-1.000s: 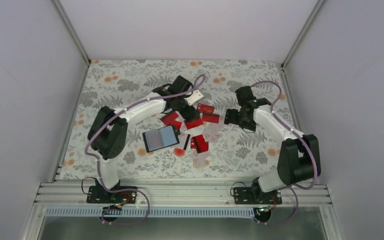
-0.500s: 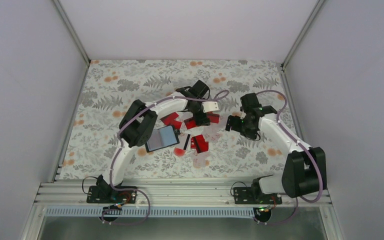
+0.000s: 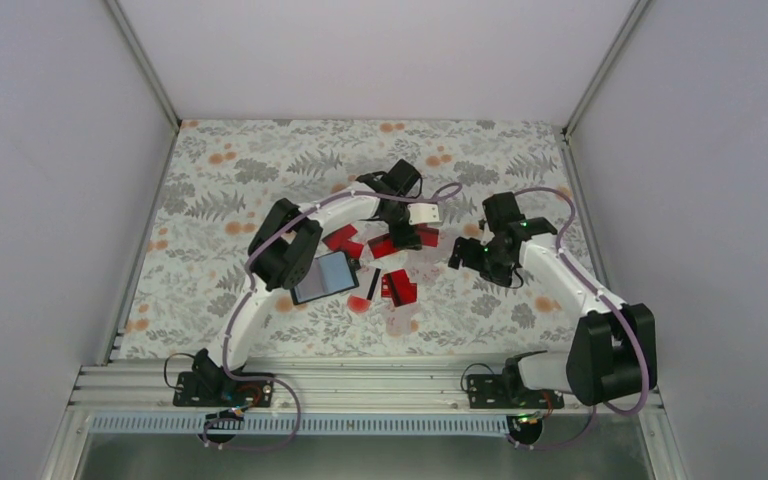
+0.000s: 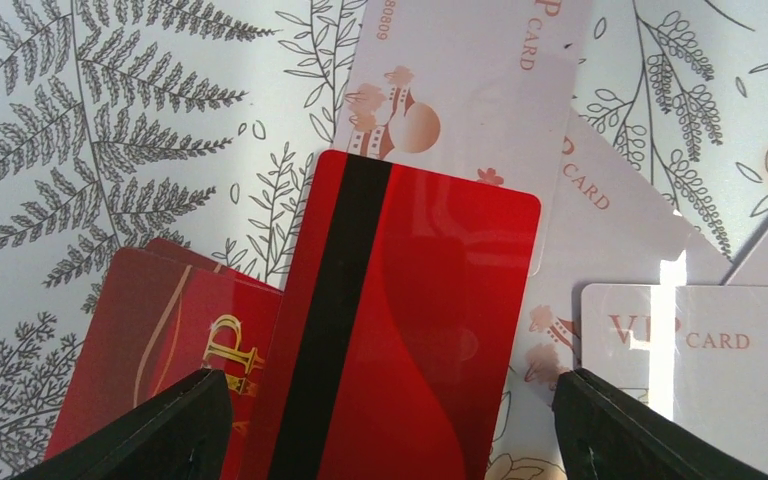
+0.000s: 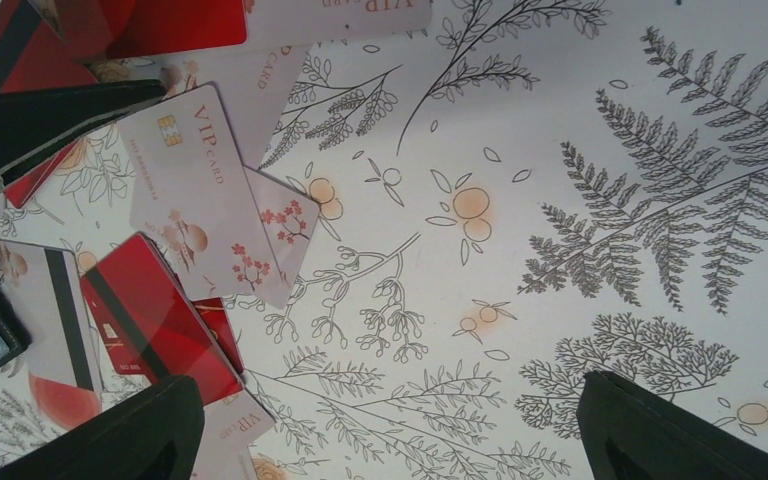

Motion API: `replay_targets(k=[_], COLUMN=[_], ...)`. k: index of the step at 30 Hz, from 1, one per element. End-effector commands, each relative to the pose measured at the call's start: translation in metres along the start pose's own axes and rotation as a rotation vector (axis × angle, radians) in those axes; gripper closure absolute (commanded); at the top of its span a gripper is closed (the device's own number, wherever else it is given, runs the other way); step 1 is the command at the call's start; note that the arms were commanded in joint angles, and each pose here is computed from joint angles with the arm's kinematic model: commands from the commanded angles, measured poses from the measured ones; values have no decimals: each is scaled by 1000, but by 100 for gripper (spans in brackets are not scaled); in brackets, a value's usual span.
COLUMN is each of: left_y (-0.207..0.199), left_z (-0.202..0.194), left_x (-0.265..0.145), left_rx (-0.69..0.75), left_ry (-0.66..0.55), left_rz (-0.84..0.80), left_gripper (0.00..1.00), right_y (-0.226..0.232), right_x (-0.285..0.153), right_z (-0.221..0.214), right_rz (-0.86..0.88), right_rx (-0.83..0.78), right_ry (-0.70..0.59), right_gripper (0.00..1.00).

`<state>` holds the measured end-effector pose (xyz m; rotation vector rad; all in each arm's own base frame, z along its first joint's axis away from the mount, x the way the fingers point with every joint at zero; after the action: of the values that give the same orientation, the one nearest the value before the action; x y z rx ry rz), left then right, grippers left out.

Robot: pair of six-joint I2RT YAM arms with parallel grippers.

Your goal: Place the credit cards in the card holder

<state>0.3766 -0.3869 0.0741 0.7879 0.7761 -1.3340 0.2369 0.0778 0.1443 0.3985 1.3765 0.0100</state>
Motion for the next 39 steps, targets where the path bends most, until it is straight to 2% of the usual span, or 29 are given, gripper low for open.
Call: replay_targets(k=[1, 7, 16, 20, 27, 33, 39], left_y=[-8, -14, -25, -42, -54, -52, -65], left_z=[-28, -42, -45, -44, -38, -26, -10], left_x=[17, 22, 21, 15, -1, -1, -10], left_rx=[-9, -31, -61, -67, -188, -439, -591], left_ry=[53, 79, 128, 165, 207, 254, 177], left_rz=[-116, -163, -164, -130, -75, -62, -152], left_gripper=[19, 26, 45, 46, 47, 47, 47], right_y=[6, 9, 12, 11, 11, 11, 19], right_x=[-3, -5, -8, -5, -5, 1, 15], right_z=[4, 6, 8, 6, 5, 7, 10], right_rz=[29, 44, 57, 65, 76, 78, 180], right_rx=[-4, -11, -14, -6, -5, 22, 115], right_ry=[9, 11, -1, -3, -10, -20, -22], right_gripper=[5, 5, 5, 5, 5, 5, 6])
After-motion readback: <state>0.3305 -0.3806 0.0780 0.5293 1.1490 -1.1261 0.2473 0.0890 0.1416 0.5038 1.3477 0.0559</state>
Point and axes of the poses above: each gripper's point midway between its finger pads, its own x axis out along the fingers, its own y axis along the line the jaws close on, z = x × y, the point moved 6 cm from there along -x, back along the fingers
